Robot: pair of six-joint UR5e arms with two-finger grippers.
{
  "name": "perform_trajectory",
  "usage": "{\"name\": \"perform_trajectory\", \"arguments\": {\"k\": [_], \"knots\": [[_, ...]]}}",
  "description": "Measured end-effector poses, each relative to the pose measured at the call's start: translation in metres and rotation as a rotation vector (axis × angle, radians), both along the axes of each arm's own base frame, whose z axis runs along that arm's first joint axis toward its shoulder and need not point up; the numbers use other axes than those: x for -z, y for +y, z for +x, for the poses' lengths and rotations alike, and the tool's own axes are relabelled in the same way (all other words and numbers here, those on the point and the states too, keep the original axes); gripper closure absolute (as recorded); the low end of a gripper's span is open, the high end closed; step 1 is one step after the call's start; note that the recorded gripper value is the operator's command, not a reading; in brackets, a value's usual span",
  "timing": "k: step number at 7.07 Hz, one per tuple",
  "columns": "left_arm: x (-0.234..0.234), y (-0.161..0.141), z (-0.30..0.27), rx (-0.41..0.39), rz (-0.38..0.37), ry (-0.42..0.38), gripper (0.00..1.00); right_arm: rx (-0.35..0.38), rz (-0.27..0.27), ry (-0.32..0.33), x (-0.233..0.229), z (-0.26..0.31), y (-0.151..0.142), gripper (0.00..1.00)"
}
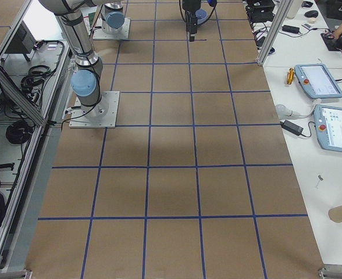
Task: Stack green bowl on blue bowl
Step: 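Lift the pale green bowl with the left gripper over the blue bowl, then lower the pale green bowl into the light blue bowl with the left gripper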
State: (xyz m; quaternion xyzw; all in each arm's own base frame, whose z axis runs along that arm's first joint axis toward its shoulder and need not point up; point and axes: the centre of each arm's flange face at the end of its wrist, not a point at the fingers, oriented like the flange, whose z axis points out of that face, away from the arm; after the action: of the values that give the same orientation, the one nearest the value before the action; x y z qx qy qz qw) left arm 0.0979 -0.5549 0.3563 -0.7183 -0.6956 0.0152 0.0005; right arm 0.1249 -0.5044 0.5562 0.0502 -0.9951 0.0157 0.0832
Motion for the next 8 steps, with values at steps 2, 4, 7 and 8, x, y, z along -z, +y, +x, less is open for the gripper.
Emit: {"name": "perform_trajectory", "arguments": {"k": [2,4,7,8], "knots": [[0.02,0.025,-0.033,-0.011,-0.071,-0.025,1.0,0.0,0.0,0.0,0.0,0.0,0.0,0.0],[0.038,0.027,-0.041,-0.005,-0.125,-0.04,1.0,0.0,0.0,0.0,0.0,0.0,0.0,0.0],[0.056,0.035,-0.043,-0.002,-0.122,-0.042,0.24,0.0,0.0,0.0,0.0,0.0,0.0,0.0],[0.059,0.035,-0.042,-0.005,-0.129,-0.044,0.15,0.0,0.0,0.0,0.0,0.0,0.0,0.0]]}}
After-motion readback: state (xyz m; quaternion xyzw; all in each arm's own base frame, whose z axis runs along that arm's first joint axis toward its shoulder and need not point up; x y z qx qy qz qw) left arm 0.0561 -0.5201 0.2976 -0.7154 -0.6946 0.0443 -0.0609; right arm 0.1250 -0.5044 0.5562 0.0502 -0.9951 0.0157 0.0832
